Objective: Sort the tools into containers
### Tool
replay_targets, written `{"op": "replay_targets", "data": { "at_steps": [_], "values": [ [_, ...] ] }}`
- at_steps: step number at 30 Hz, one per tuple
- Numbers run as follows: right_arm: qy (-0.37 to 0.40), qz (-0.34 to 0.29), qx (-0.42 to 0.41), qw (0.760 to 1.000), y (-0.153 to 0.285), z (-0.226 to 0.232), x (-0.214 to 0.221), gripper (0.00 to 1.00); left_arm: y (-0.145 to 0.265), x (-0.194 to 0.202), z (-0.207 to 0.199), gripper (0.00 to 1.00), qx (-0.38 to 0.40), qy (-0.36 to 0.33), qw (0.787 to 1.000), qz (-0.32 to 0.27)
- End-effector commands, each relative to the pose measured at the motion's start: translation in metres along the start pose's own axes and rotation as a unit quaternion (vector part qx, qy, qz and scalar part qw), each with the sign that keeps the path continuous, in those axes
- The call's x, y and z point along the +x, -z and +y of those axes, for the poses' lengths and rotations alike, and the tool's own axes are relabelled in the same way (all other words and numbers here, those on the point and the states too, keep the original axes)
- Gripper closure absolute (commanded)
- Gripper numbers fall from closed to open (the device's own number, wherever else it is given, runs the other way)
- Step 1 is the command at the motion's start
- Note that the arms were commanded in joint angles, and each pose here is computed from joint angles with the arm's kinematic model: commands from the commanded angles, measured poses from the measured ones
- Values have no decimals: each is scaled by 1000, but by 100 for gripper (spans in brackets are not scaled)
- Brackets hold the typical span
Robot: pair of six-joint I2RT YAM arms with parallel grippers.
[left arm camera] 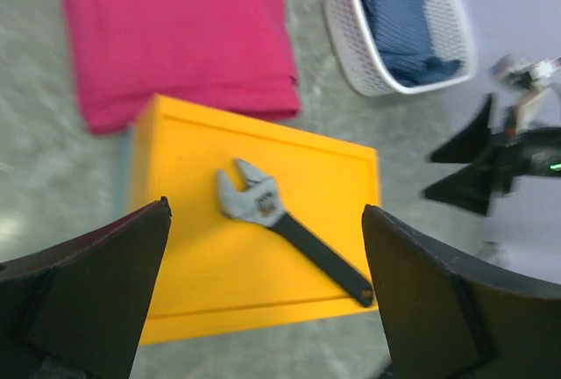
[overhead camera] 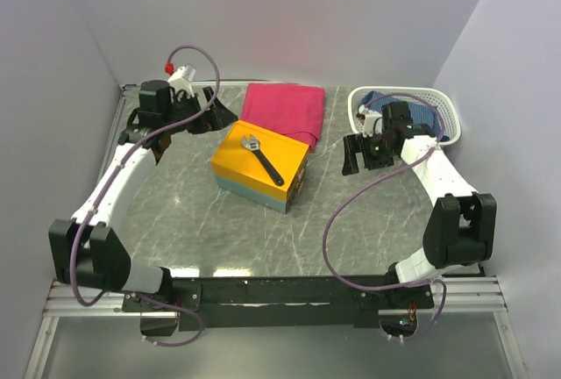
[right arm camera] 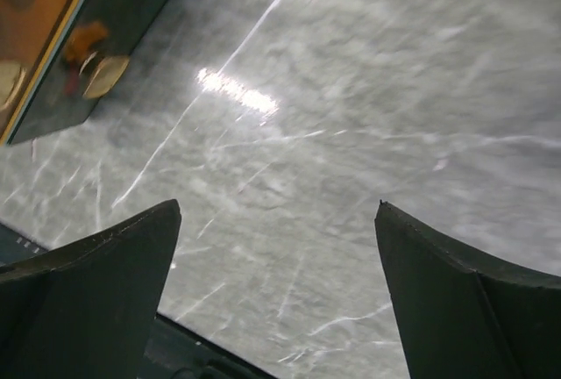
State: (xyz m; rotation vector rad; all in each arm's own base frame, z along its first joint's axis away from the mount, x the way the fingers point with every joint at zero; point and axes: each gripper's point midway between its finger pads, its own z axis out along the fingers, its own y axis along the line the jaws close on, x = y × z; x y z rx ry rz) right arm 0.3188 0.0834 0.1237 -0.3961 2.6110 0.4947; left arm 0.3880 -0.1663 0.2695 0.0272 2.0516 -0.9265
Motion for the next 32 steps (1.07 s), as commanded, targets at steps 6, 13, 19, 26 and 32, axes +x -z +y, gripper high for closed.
{"op": "replay_targets", "data": {
  "at_steps": [6,13,19,26,32],
  "values": [
    [-8,-140,128,982,71,-24,-83,0,61,-43,78,4,-165,-138,972,-99],
    [-7,-183,135,974,91,-8,-78,0,96,-25,100,4,-228,-164,954,-102],
    [-8,-183,131,974,96,1,-47,0,119,1,121,3,-278,-175,939,-98],
    [0,-193,131,973,105,8,-25,0,136,17,130,4,-303,-176,931,-98],
    [6,-195,124,973,109,14,-10,0,137,27,124,4,-279,-167,940,-98]
  ]
}}
